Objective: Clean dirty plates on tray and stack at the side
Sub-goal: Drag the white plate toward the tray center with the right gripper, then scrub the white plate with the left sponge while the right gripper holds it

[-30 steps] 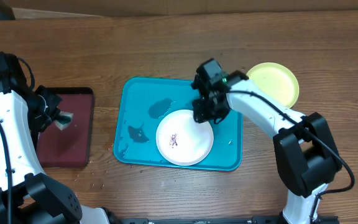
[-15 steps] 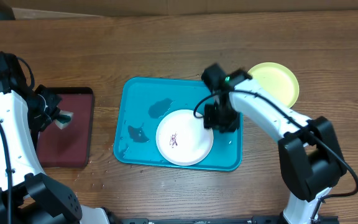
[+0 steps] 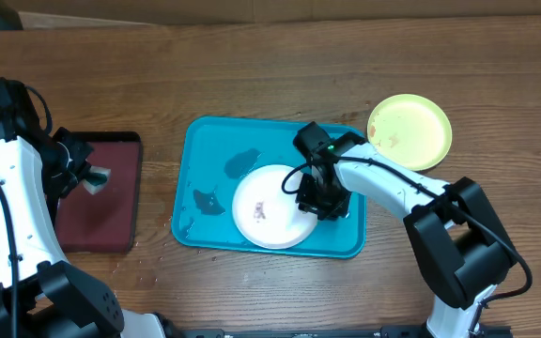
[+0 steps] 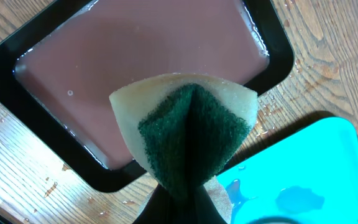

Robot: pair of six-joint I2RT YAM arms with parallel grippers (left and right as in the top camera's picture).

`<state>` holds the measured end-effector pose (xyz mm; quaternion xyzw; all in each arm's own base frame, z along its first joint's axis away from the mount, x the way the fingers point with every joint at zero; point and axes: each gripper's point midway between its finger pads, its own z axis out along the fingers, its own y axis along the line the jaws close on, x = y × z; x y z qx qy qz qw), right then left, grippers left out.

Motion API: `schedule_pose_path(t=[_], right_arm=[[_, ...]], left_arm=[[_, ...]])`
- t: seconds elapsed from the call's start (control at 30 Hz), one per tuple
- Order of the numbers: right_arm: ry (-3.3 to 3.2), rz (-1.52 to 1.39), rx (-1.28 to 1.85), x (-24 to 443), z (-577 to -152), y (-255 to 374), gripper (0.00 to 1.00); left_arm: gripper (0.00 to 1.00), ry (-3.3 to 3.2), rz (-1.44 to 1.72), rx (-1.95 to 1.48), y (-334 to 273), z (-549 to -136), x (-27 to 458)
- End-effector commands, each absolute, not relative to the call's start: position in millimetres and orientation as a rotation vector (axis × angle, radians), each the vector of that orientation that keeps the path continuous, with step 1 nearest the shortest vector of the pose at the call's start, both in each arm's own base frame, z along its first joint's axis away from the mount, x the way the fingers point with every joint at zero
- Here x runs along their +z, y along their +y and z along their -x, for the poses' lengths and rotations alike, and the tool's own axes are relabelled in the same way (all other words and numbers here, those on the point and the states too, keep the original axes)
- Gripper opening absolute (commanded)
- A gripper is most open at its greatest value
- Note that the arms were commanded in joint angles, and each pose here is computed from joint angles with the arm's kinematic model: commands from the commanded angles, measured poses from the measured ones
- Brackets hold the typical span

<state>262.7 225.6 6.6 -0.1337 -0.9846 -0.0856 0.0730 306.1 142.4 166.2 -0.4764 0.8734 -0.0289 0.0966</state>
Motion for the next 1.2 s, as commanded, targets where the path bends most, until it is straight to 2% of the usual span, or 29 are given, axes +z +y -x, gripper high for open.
schedule_pose_path(t=[0.0, 0.03, 0.07, 0.2, 0.47, 0.63, 0.77, 1.03, 1.17], right_arm=[[-2.97, 0.415, -0.248, 2.4, -259.9, 224.8, 0.16], [-2.973, 0.408, -0.252, 2.0, -260.5, 225.0, 0.07], [-2.983, 0.386, -0.264, 2.2, -262.3, 226.4, 0.04], [-3.064, 0.234, -0.367, 3.7, -279.7, 238.9, 0.04], [-3.172, 0.165, -0.547, 11.3, -310.5, 261.9, 0.04], [-3.204, 0.111, -0.594, 14.4, -317.9, 268.5, 0.04], [-3.198, 0.19, -0.597, 14.6, -319.5, 268.5, 0.04], [-3.147, 0.372, -0.554, 11.8, -313.6, 262.9, 0.04], [-3.125, 0.383, -0.509, 9.3, -306.5, 257.8, 0.04]], left_arm=[[0.04, 2.602, 1.393, -0.113, 142.0, -306.1, 163.6], [0.04, 2.602, 1.393, -0.118, 141.4, -306.3, 163.6], [0.04, 2.602, 1.392, -0.124, 140.8, -306.7, 163.7], [0.04, 2.615, 1.356, -0.196, 132.9, -311.1, 164.7], [0.04, 2.721, 0.842, -0.584, 55.6, -345.2, 177.2], [0.04, 2.811, 0.57, -0.612, -4.9, -351.3, 171.3], [0.04, 2.836, 0.391, -0.641, -62.8, -356.8, 157.6], [0.04, 2.838, 0.251, -0.521, -129.7, -358.7, 115.8], [0.04, 2.892, 0.32, -0.377, -131.4, -356.9, 88.3]])
